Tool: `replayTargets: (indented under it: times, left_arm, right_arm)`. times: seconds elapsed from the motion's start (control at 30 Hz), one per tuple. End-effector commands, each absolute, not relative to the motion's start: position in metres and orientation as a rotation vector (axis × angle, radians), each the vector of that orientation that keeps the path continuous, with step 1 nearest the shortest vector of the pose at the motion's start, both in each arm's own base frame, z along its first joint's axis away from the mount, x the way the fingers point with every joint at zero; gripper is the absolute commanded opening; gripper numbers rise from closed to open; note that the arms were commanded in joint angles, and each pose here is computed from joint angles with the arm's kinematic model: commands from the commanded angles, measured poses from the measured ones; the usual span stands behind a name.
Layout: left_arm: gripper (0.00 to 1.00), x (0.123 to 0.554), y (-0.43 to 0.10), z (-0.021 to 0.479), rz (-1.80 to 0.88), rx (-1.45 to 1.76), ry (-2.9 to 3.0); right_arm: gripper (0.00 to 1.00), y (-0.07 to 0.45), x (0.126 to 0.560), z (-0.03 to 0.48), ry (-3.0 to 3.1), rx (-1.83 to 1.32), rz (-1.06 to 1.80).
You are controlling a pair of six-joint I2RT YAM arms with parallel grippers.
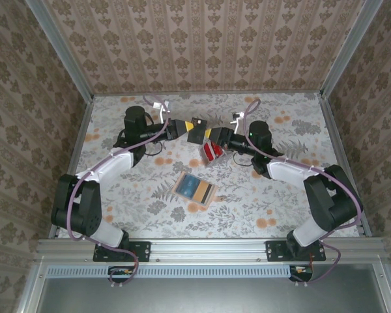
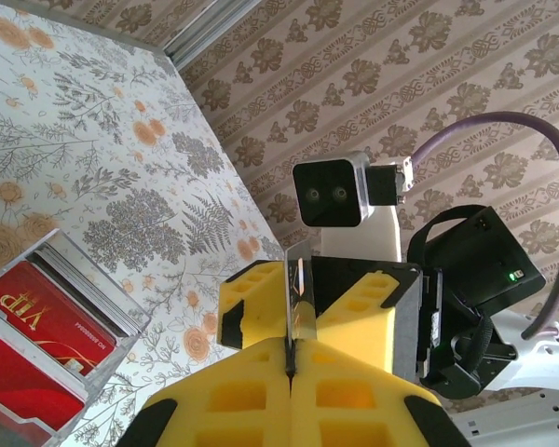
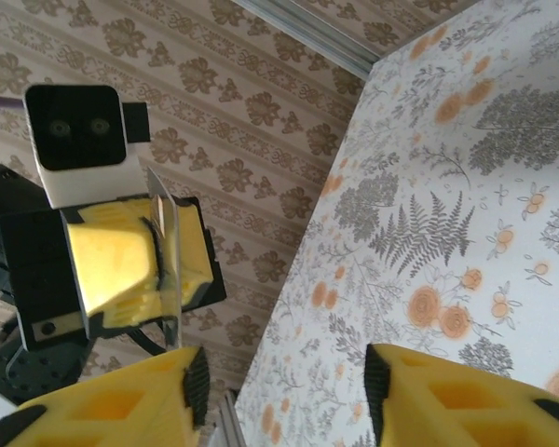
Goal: Put the credit cards into the card holder
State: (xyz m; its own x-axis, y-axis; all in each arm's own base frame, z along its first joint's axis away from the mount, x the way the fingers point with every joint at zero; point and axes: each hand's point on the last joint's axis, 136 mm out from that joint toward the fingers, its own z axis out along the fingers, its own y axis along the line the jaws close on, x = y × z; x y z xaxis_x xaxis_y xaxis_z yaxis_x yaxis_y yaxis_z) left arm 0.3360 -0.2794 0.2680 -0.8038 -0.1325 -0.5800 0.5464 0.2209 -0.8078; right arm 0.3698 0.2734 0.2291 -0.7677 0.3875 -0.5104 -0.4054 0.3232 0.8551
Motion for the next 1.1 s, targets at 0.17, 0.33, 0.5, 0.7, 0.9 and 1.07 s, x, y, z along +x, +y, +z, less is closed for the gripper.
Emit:
replayTargets:
  times: [0.17,0.33,0.5,0.7,0.9,1.07]
  left_arm:
    - [0.0,0.336,-0.284,0.296,-1.643,0.414,1.884]
    - [0.0,0.338,-0.284,0.294,-1.643,0.406,1.887]
    - [0.0,0.337,-0.286,0.291,-1.652,0.406,1.897]
    - [0.0,0.333,-0.294,0.292,-1.673,0.432,1.891]
    - [0.0,0.333,-0.293,0.288,-1.673,0.429,1.904]
    - [0.0,0.331,-0.294,0.282,-1.677,0.421,1.921]
  right_arm:
    - [0.59,0.273,0.359,0.252,1.842,-0.09,1.481]
    - [0.64,0.27,0.361,0.253,1.825,-0.056,1.484]
    - [0.63,0.272,0.363,0.255,1.826,-0.052,1.476]
    - [0.62,0.285,0.358,0.258,1.848,-0.119,1.429]
    - [0.51,0.281,0.358,0.26,1.83,-0.097,1.422]
    - [0.45,0.279,0.354,0.266,1.821,-0.108,1.424]
